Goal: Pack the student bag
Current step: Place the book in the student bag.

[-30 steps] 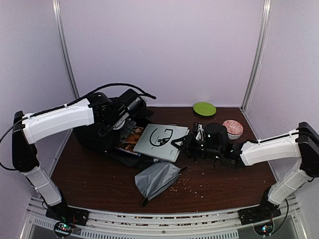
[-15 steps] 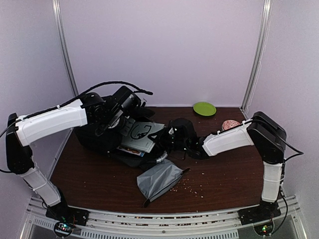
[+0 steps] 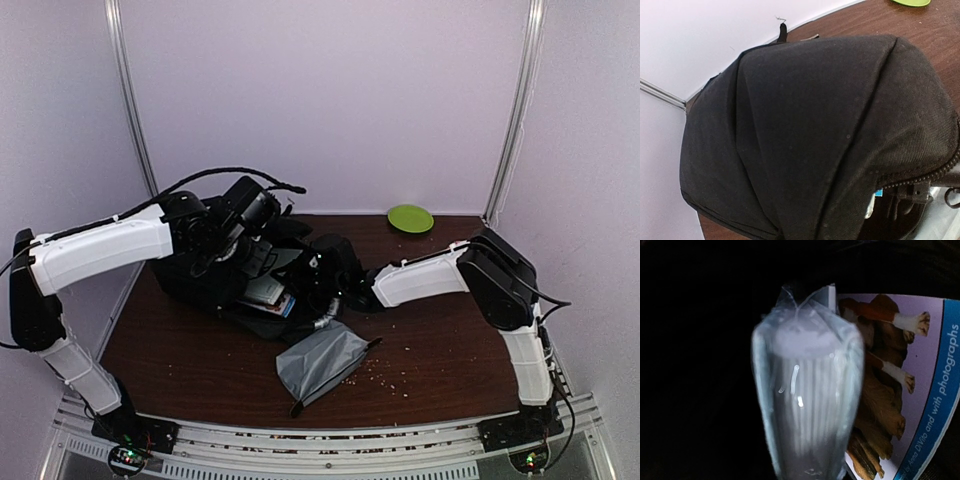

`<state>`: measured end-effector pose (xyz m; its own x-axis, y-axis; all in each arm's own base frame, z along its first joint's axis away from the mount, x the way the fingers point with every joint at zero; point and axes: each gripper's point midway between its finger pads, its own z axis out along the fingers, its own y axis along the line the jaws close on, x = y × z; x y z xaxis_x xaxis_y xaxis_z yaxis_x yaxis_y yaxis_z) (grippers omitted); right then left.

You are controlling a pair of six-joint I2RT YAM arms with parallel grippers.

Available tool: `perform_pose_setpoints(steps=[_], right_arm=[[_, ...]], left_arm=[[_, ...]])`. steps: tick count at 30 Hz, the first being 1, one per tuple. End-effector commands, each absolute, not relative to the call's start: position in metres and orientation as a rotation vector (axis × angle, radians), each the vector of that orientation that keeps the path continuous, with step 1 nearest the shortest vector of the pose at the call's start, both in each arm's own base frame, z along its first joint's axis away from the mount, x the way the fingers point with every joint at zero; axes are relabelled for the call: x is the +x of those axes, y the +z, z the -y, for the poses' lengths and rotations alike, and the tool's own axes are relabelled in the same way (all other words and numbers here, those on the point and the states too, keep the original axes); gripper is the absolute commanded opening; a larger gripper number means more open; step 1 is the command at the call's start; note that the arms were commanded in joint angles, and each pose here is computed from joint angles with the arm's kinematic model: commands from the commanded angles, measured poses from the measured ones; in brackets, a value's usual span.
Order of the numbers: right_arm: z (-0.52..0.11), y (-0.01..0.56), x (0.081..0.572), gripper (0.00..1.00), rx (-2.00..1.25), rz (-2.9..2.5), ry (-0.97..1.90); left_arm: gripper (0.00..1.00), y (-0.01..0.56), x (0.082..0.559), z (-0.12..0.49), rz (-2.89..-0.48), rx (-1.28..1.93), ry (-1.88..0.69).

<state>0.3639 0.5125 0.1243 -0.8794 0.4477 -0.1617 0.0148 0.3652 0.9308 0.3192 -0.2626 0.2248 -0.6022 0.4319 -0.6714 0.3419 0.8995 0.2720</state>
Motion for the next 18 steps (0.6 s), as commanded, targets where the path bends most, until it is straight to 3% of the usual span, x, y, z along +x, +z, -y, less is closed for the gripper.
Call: perform_pose_setpoints(steps=[1,4,7,18], right_arm=[[-0.528,0.13,0.343,0.26,0.307,-2.299,1.554],[-0.521,0.132,0.339,0.49,0.298,-2.314,1.517],[-0.513,0.136,0.335,0.6,0.268,-2.337,1.459],[-0.466,0.148,0.326,0.68,0.173,-2.394,1.197]], left_arm=[[0.0,0.276,0.325,0.285,-2.131,0.437,-0.077],[0.0,0.274,0.326,0.283,-2.138,0.427,-0.076],[0.0,0.271,0.326,0.283,-2.144,0.427,-0.077],[0.0,0.269,0.326,0.278,-2.147,0.417,-0.07]])
